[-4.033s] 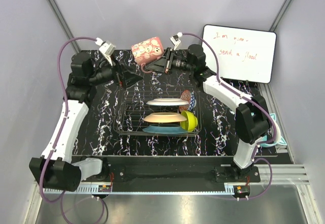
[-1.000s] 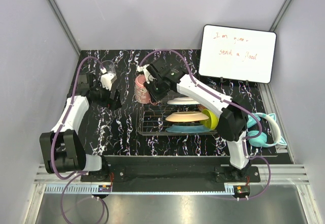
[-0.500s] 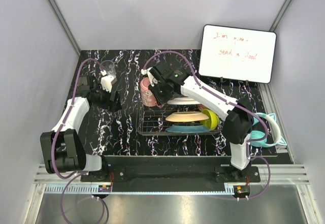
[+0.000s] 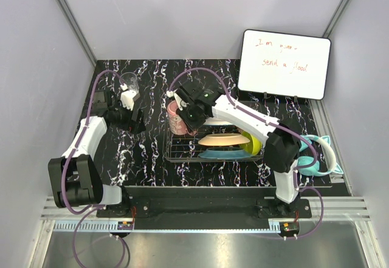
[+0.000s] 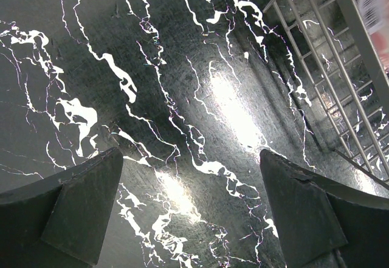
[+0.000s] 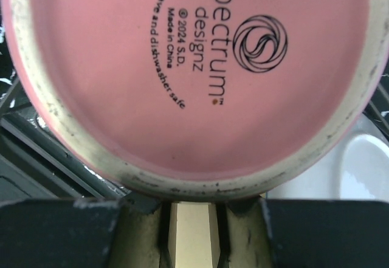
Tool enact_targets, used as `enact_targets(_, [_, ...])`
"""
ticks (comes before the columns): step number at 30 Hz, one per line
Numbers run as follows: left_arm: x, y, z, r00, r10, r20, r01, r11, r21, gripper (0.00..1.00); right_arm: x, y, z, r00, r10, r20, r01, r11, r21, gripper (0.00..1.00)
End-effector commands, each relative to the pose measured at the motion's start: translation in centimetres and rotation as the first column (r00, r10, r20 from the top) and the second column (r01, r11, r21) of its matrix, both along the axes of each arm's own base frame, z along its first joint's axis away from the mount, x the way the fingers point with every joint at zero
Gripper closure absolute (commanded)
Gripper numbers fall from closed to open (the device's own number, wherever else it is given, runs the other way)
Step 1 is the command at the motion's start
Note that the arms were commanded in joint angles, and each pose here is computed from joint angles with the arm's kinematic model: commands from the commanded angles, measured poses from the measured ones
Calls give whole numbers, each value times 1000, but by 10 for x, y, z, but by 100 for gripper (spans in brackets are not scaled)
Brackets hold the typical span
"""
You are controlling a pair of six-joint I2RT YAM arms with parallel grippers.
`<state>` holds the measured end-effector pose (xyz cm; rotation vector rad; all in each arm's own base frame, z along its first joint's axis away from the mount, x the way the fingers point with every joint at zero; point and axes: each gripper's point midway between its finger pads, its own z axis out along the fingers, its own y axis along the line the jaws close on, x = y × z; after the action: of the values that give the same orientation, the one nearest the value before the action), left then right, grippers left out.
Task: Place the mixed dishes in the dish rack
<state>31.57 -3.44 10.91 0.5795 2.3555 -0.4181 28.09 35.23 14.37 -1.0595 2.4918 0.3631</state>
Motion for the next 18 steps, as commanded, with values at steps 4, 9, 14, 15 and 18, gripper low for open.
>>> enact_targets(4, [6,-1,9,998,-11,66,12,1000,-12,1,14,30,1,998,15,57,-19,998,59,100])
enact_targets(9, [5,1,9,998,-9,69,9,1000,-8,1,17,32,-19,999,10,52,-11,1000,14,100])
enact_targets(14, [3,2,7,998,-7,65,8,1000,-7,1,21,29,-30,998,1,68,1,1000,-21,100])
enact_targets(15, [3,3,7,998,-7,66,7,1000,-6,1,21,28,-33,998,-1,70,3,1000,-30,100])
enact_targets(18, [3,4,7,998,-5,66,5,1000,-7,1,18,26,-41,998,3,57,0,999,-51,100])
